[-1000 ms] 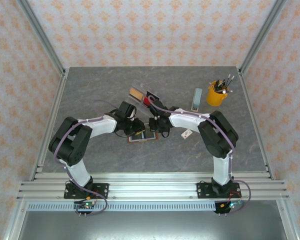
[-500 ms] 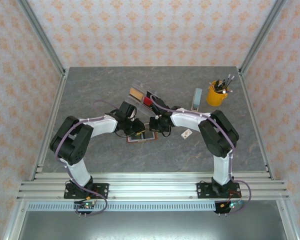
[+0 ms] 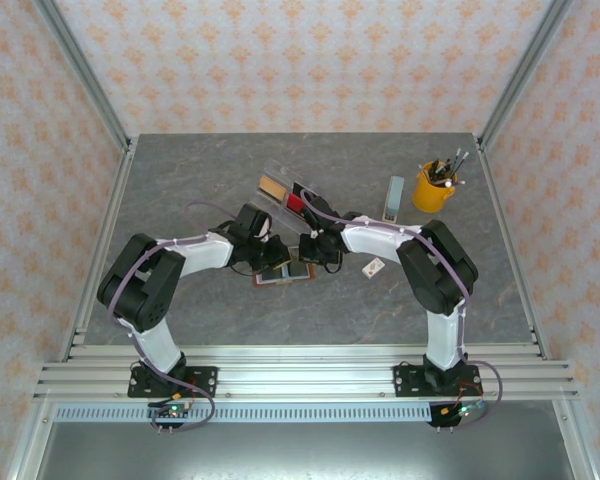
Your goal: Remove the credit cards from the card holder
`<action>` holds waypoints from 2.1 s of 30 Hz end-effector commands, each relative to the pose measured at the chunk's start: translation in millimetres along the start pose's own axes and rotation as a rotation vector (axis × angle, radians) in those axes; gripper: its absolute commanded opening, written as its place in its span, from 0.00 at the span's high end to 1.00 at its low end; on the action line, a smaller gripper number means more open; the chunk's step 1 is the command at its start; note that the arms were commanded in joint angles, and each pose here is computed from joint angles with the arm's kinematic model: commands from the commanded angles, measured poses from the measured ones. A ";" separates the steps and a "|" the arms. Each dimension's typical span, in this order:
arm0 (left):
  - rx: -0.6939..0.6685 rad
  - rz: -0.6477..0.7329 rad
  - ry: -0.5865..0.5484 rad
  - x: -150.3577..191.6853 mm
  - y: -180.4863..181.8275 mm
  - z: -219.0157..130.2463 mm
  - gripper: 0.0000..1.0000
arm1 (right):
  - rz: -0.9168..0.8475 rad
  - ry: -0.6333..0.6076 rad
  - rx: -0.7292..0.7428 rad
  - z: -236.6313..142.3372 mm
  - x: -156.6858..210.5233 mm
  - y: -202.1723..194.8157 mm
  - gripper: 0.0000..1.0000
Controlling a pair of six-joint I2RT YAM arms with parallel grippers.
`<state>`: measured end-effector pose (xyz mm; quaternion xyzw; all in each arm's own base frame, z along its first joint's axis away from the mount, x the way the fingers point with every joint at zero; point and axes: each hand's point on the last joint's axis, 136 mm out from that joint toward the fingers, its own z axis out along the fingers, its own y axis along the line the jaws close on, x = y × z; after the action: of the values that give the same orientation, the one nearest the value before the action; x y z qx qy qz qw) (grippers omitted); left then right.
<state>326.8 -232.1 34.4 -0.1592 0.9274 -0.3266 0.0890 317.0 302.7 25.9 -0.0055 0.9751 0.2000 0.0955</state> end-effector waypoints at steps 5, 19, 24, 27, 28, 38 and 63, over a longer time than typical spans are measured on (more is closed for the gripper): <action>0.000 0.046 -0.044 -4.2 -2.4 -17.3 0.96 | 0.030 0.104 0.083 23.6 30.8 -29.0 0.82; -0.168 0.122 -0.125 -8.5 19.8 -80.8 1.00 | -0.003 0.040 -0.088 -7.1 12.8 11.0 0.73; -0.168 0.143 -0.147 -11.4 12.3 -97.3 1.00 | -0.031 -0.022 -0.182 -35.8 -0.8 36.0 0.68; -0.198 0.147 -0.155 -14.0 17.4 -105.8 1.00 | -0.042 -0.040 -0.237 -48.8 -3.3 47.8 0.66; -0.200 0.145 -0.160 -15.3 18.8 -108.6 1.00 | -0.043 -0.046 -0.253 -52.4 -3.3 50.4 0.65; 0.146 0.114 -0.261 -30.4 -46.3 -137.4 1.00 | 0.088 -0.088 -0.583 -105.6 -28.0 78.1 0.37; 0.476 -0.005 -0.287 -47.5 -103.3 -153.5 1.00 | 0.188 -0.096 -0.931 -171.2 -59.2 110.0 0.58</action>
<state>352.1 -202.1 215.3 -0.1844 0.8090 -0.4996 0.2490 343.5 336.7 212.5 0.0718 0.7847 0.6088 0.0926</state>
